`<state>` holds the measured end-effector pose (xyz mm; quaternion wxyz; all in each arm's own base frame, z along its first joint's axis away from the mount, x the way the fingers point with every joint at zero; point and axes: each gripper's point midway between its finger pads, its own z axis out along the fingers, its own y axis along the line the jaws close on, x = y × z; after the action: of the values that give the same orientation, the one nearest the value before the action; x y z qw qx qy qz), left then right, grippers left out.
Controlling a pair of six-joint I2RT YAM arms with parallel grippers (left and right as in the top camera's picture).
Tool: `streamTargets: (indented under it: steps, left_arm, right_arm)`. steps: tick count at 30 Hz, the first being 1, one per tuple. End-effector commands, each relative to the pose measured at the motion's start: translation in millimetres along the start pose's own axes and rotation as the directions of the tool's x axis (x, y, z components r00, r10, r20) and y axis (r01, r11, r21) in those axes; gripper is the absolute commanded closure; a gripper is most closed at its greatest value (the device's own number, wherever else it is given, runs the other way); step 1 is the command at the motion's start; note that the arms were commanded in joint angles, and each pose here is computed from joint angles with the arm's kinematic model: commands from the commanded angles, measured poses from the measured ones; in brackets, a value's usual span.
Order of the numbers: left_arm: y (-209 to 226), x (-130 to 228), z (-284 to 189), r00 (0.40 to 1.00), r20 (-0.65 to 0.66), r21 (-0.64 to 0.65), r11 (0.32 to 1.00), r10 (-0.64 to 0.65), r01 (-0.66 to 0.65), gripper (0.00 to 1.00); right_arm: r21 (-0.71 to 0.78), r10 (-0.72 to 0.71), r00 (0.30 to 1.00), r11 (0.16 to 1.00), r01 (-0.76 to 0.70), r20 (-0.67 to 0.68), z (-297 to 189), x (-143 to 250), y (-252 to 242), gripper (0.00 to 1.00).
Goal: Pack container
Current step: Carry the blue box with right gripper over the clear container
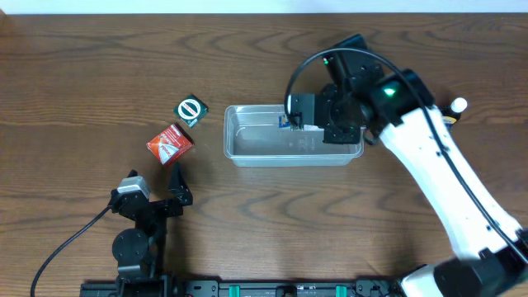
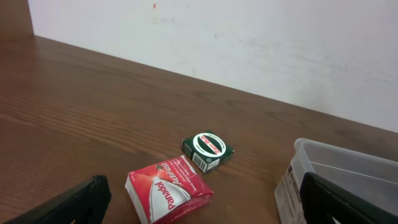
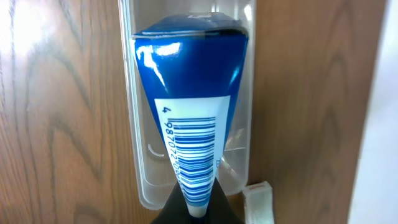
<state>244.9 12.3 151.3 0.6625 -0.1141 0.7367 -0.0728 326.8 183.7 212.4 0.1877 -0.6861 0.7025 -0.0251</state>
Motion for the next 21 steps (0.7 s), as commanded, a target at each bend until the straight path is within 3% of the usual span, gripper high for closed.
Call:
streamTargets:
  steps: [1, 21]
  left_arm:
    - [3, 16, 1, 0.999, -0.051, -0.007, 1.0, 0.0, 0.0, 0.02]
    - [3, 16, 1, 0.999, -0.051, -0.006, 1.0, 0.0, 0.0, 0.02]
  right_arm:
    - [-0.041, -0.058, 0.998, 0.998, 0.057, -0.028, 21, 1, 1, 0.99]
    - [-0.162, -0.078, 0.982, 0.986, 0.05, -0.174, 119, 26, -5, 0.99]
